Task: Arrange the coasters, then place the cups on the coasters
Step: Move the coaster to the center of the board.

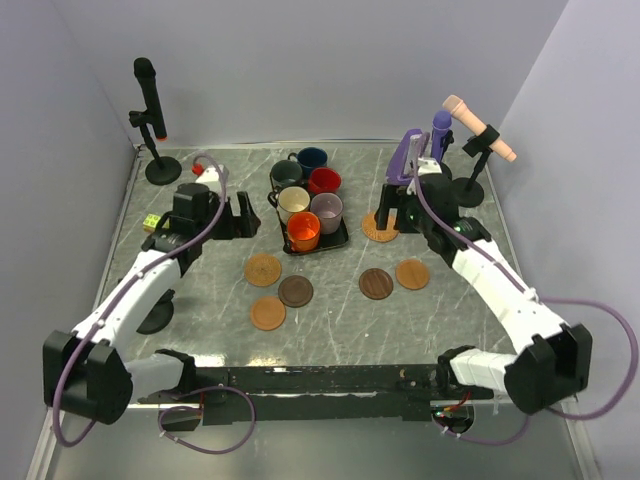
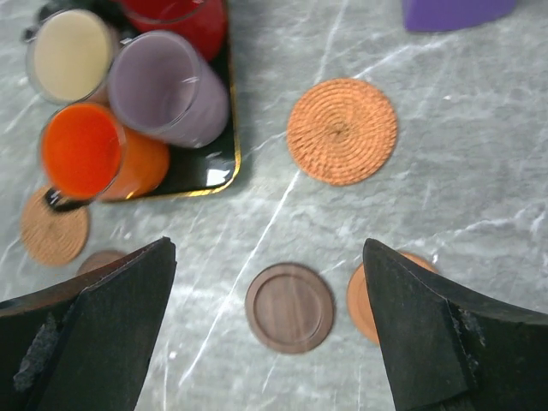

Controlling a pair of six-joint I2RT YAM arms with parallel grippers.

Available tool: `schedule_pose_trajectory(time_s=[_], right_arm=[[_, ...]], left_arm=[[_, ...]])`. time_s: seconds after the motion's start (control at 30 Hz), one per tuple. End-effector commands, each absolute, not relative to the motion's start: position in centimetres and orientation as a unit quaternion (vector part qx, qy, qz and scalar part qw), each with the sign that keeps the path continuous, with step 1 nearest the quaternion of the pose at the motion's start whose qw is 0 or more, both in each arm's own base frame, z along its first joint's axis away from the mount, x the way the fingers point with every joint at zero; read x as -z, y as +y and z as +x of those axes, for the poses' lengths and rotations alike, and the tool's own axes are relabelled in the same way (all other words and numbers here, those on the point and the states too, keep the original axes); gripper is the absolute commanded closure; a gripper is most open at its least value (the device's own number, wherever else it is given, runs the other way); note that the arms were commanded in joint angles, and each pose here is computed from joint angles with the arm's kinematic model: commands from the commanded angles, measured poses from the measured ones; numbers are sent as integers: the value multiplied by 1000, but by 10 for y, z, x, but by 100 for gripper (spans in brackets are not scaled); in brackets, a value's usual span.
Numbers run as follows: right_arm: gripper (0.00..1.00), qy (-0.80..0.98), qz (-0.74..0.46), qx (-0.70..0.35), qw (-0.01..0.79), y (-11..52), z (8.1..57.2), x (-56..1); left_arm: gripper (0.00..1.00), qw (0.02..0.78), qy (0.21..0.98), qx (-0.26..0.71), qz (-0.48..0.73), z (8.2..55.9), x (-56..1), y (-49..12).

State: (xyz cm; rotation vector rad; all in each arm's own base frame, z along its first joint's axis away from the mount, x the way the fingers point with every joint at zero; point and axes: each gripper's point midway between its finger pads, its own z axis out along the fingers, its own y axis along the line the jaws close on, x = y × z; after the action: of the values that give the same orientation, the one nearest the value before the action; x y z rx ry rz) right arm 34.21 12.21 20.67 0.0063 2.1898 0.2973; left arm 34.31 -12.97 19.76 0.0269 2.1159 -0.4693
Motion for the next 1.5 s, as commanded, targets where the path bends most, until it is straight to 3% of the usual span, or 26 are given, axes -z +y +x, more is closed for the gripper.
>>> schedule_pose_trajectory(time_s=[0.0, 0.27, 0.6, 0.97, 1.47], right_arm=[[4, 878, -28, -158, 451, 130, 315, -215], [7, 868, -42, -194, 455, 132, 280, -218], [10, 863, -46, -217, 453, 135, 265, -214], [14, 851, -36, -244, 463, 139, 257, -219], [14, 849, -40, -242, 468, 136, 253, -216]], left_arm=[[2, 404, 890, 211, 24, 334, -160, -136], [2, 322, 930, 174, 30, 330, -98, -129], [9, 281, 941, 187, 23, 305, -75, -132], [20, 212, 963, 164, 27, 290, -36, -139], [41, 188, 972, 125, 61, 280, -13, -155]])
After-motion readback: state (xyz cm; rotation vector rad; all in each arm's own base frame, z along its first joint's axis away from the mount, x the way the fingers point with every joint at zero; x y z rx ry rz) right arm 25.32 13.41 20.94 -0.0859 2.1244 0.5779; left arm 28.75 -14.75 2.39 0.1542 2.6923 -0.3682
